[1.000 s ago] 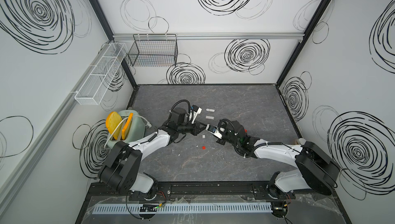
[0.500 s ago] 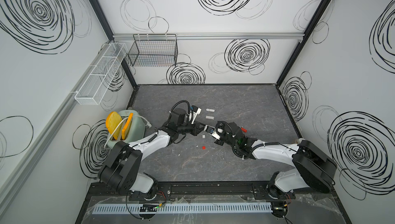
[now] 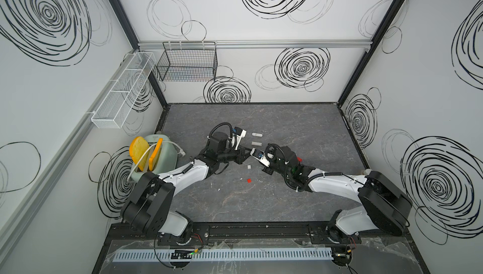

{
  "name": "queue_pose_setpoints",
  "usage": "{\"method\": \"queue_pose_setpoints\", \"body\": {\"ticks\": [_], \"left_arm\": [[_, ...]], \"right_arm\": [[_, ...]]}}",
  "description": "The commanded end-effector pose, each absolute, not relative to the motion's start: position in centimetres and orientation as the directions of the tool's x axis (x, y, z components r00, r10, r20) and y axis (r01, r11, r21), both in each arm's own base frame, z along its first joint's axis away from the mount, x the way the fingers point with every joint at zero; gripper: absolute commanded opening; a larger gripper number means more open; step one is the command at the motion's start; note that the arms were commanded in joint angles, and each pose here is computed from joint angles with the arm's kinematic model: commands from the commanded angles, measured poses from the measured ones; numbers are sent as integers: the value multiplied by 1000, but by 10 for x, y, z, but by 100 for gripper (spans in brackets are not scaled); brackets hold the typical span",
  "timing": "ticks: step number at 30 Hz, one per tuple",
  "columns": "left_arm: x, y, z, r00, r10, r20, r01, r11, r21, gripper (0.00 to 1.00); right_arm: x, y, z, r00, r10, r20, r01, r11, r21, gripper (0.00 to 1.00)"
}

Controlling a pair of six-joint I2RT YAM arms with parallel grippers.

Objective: Close the usb drive cover
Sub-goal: Close the cover of the USB drive, then place the USB drive at the center of the board.

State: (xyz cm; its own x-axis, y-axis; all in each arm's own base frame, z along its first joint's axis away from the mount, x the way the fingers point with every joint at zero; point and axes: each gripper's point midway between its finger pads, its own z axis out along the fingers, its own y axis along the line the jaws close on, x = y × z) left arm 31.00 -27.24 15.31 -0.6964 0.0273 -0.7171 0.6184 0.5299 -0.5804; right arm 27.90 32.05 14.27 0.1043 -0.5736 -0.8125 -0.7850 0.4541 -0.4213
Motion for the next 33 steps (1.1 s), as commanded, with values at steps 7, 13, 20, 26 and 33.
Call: {"method": "queue_pose_setpoints", "body": {"ticks": [7, 13, 20, 26, 33], "left_arm": [[291, -288, 137, -745, 84, -662, 608, 493, -622, 0], [319, -271, 149, -748, -25, -664, 546, 546, -636, 0], [365, -237, 157, -741, -204, -640, 388, 647, -656, 0], [380, -239, 161, -766, -284, -577, 321, 609, -725, 0], [383, -260, 151, -812, -293, -505, 291, 546, -785, 0]], "right_arm": [[277, 355, 258, 331, -283, -900, -756, 492, -432, 12], [283, 319, 230, 225, -373, -900, -756, 515, -403, 45], [277, 260, 226, 122, -422, -898, -712, 594, -376, 73], [277, 212, 237, 41, -432, -901, -654, 670, -351, 87], [265, 174, 216, -79, -437, -896, -633, 716, -294, 99]]}}
